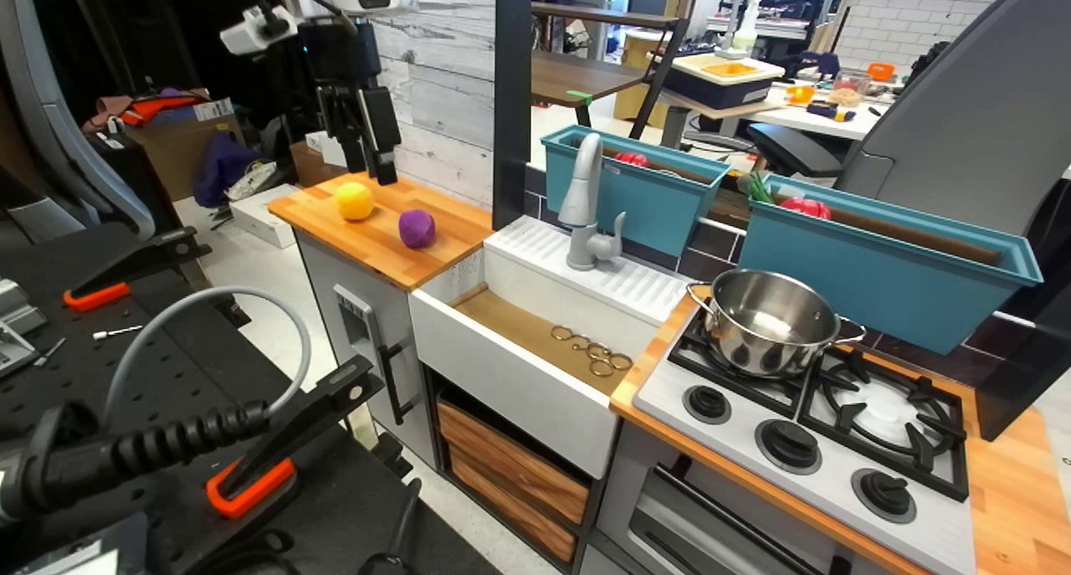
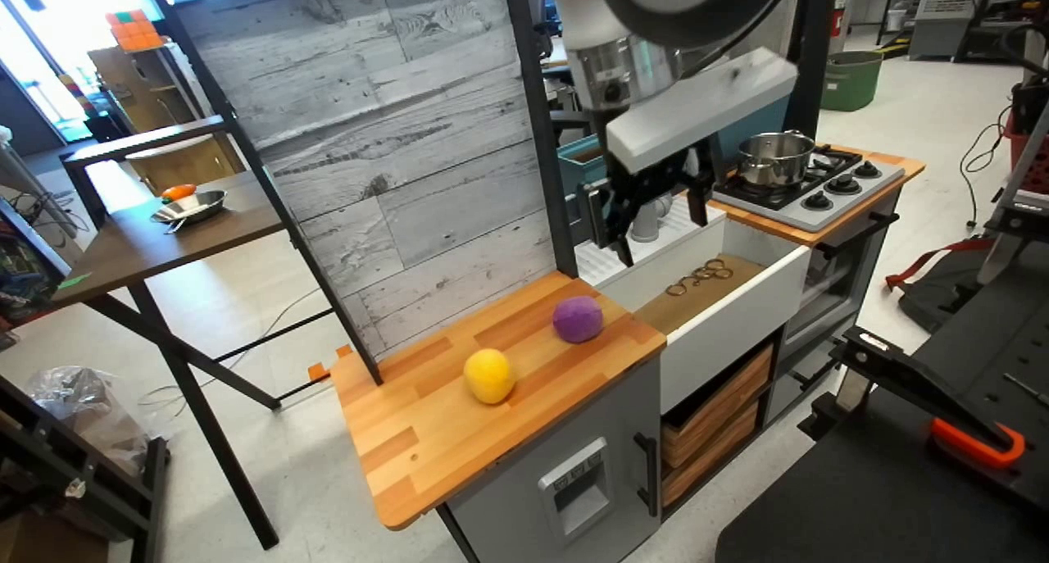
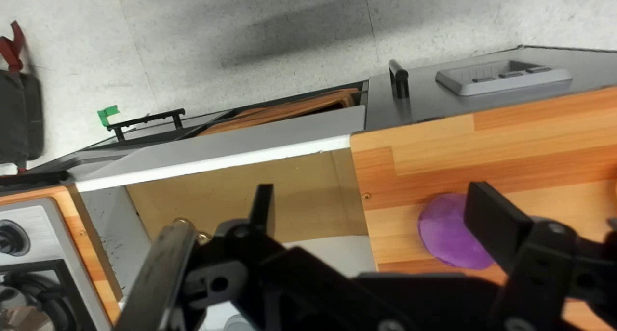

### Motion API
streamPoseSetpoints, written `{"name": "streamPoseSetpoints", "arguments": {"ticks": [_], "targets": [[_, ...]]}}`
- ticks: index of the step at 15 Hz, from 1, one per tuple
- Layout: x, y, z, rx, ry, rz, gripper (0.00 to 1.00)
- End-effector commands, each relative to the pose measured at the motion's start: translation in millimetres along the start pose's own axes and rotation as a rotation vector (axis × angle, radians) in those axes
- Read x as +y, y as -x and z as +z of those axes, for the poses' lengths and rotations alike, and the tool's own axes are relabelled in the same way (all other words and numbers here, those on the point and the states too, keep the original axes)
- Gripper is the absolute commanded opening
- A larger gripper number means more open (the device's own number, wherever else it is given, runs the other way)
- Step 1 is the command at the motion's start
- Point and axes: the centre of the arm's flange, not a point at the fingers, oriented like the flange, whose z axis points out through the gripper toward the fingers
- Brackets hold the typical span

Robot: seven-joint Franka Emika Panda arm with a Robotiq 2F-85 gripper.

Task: Put the purple plushy in the sink

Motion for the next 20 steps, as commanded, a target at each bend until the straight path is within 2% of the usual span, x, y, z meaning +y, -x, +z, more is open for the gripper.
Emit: {"name": "streamPoseSetpoints", "arguments": {"ticks": [1,4,8,16,17,18,20], "targets": [[-49.7,-42.2,33.1,0.048,0.014,0.055,1.00],[-77.0,-56.9,50.0,0.041,-0.027,0.145,1.00],[-95.6,-73.1,76.6,0.046,-0.035,0.217,1.00],[-121.9,-87.0,113.2,0.059,-0.022,0.234,1.00],[-124.5,-86.6,116.6,0.054,-0.016,0.233,0.75],[-126.1,-86.7,118.7,0.057,-0.011,0.232,0.74],[-125.3,-87.7,120.1,0.051,0.003,0.237,0.58]]}}
